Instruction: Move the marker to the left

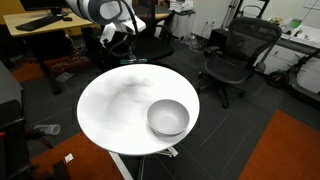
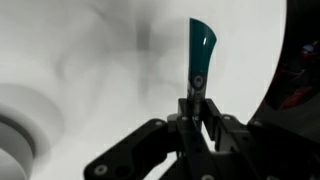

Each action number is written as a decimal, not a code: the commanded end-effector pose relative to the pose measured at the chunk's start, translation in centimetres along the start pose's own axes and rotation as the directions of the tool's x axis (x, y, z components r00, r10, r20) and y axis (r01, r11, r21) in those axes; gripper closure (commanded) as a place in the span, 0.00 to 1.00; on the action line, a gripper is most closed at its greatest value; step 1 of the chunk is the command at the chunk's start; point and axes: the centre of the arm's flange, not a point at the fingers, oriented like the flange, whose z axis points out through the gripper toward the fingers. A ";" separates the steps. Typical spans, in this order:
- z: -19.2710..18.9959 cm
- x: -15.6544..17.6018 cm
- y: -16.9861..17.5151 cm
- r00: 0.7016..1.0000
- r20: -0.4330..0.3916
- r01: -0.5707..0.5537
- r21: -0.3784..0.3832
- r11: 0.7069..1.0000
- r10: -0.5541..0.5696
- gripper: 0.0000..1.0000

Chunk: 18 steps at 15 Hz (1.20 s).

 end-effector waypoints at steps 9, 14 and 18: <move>-1.4 -6.0 -7.5 0.978 0.058 0.198 0.046 0.979 -0.201 0.95; 1.8 -6.6 -7.8 0.981 0.082 0.173 0.036 0.984 -0.176 0.95; 4.5 -6.5 -8.0 0.982 0.098 0.159 0.025 0.987 -0.160 0.95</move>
